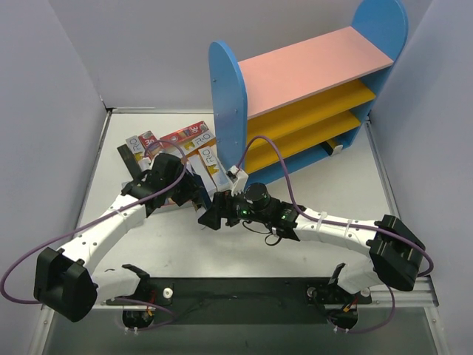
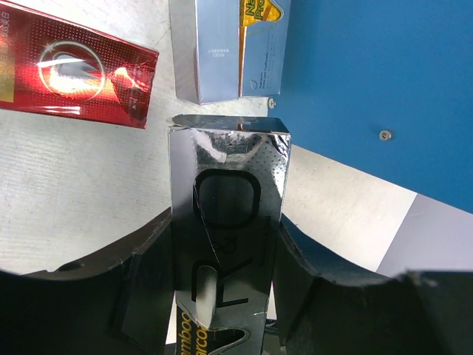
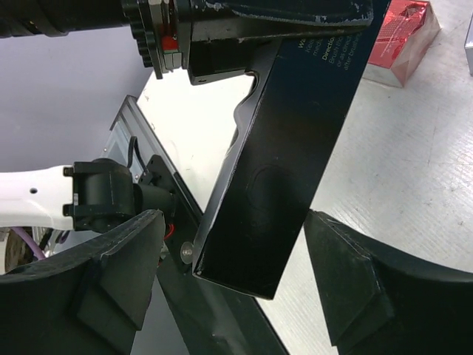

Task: Place and organize the toothpastes onto the shelf
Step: Pick up the toothpaste from the center of the board.

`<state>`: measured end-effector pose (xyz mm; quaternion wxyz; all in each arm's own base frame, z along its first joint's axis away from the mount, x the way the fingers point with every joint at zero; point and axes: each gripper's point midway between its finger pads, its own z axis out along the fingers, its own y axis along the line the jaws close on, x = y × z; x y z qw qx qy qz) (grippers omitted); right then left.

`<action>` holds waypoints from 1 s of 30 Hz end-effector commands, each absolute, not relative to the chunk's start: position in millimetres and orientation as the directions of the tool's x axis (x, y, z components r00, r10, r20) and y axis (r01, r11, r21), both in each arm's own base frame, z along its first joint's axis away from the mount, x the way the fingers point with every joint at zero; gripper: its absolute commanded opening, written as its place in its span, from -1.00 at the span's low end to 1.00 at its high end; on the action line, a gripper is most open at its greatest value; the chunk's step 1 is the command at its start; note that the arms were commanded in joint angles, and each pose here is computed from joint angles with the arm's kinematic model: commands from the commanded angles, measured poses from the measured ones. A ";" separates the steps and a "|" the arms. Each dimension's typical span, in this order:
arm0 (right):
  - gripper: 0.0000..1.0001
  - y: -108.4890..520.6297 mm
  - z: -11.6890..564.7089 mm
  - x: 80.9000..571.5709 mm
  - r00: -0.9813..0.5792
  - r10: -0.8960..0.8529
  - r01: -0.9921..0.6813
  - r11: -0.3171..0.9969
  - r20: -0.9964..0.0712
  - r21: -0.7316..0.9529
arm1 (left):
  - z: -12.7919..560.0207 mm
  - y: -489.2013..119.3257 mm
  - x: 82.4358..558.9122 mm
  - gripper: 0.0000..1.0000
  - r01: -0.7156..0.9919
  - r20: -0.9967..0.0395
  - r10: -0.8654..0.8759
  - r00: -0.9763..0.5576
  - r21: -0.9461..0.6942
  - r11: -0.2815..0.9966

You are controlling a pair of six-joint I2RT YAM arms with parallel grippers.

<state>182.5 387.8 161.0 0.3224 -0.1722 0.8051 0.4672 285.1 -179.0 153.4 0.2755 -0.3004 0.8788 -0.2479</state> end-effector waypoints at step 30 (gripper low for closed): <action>-0.65 350.0 156.9 179.2 -0.837 -0.006 -0.498 0.423 -0.547 0.757 | 225.4 -138.9 301.7 0.91 -0.092 -0.709 -0.569 -0.416 -0.590 0.802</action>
